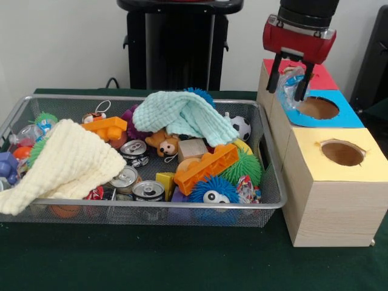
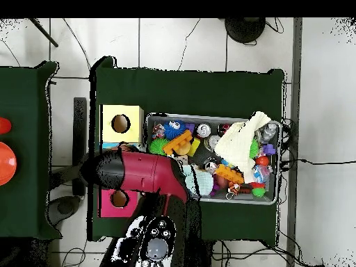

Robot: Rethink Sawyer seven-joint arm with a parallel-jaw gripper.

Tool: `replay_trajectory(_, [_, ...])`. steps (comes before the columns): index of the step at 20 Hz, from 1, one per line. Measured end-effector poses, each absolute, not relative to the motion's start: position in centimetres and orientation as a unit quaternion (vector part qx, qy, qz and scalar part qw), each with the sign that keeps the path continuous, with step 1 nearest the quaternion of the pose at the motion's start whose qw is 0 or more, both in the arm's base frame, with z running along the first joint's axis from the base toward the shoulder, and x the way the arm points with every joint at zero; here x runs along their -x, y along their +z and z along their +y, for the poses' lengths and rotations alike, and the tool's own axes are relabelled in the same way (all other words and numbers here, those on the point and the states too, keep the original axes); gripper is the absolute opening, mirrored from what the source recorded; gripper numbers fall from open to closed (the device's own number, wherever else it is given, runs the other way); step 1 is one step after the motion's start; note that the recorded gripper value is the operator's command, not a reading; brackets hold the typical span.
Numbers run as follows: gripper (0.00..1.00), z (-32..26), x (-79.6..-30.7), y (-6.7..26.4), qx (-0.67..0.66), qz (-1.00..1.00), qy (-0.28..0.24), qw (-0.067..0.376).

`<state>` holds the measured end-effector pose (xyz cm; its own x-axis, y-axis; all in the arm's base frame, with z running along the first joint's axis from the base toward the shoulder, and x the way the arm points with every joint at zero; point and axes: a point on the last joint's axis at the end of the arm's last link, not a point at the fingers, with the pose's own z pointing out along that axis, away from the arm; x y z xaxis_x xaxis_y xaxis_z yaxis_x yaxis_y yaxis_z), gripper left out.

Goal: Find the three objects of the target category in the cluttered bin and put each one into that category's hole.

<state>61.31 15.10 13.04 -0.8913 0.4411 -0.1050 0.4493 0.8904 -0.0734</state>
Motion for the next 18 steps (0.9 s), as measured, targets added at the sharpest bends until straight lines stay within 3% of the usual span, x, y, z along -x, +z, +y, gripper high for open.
replay_trajectory(18, [0.0,19.8,-62.6,11.8,-0.219,0.974,-0.032,0.053])
